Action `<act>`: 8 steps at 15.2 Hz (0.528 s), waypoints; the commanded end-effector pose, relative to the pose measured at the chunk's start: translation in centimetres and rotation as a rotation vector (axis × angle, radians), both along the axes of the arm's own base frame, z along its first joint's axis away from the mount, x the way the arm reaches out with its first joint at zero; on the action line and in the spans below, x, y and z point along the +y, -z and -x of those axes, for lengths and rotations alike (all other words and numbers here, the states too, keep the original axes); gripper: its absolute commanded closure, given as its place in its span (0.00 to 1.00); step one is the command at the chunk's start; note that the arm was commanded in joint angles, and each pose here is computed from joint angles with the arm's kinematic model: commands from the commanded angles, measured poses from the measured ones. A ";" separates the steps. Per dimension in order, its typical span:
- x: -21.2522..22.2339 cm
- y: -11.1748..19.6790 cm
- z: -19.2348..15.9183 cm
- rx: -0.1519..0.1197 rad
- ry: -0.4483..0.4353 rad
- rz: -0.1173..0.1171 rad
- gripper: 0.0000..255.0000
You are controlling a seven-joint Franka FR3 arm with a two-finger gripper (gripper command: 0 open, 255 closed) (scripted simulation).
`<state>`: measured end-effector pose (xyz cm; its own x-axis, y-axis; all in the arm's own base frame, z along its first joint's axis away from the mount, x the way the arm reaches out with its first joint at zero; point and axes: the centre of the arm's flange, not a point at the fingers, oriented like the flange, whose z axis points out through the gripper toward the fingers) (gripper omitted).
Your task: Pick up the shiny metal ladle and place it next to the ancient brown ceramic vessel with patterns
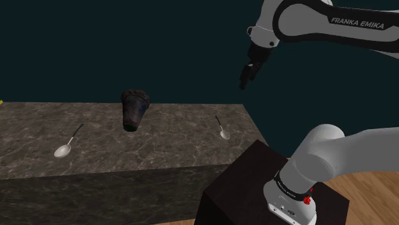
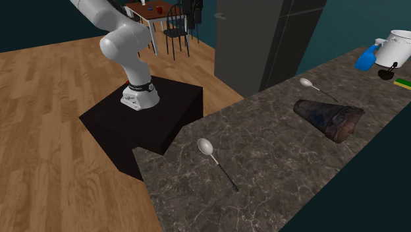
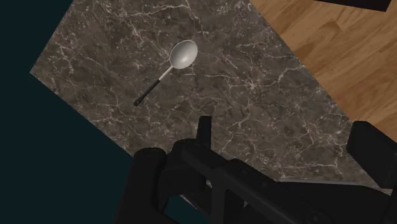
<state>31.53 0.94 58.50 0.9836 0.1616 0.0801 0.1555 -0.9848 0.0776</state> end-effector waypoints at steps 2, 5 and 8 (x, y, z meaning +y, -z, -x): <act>-0.5 1.0 -0.7 0.002 0.020 -0.006 0.00; -2.1 4.2 -2.7 0.006 0.079 -0.022 0.00; -3.7 7.4 -4.6 0.011 0.138 -0.039 0.00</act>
<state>35.66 -1.83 52.21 0.9964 0.0433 0.0723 0.0402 -0.9983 0.0433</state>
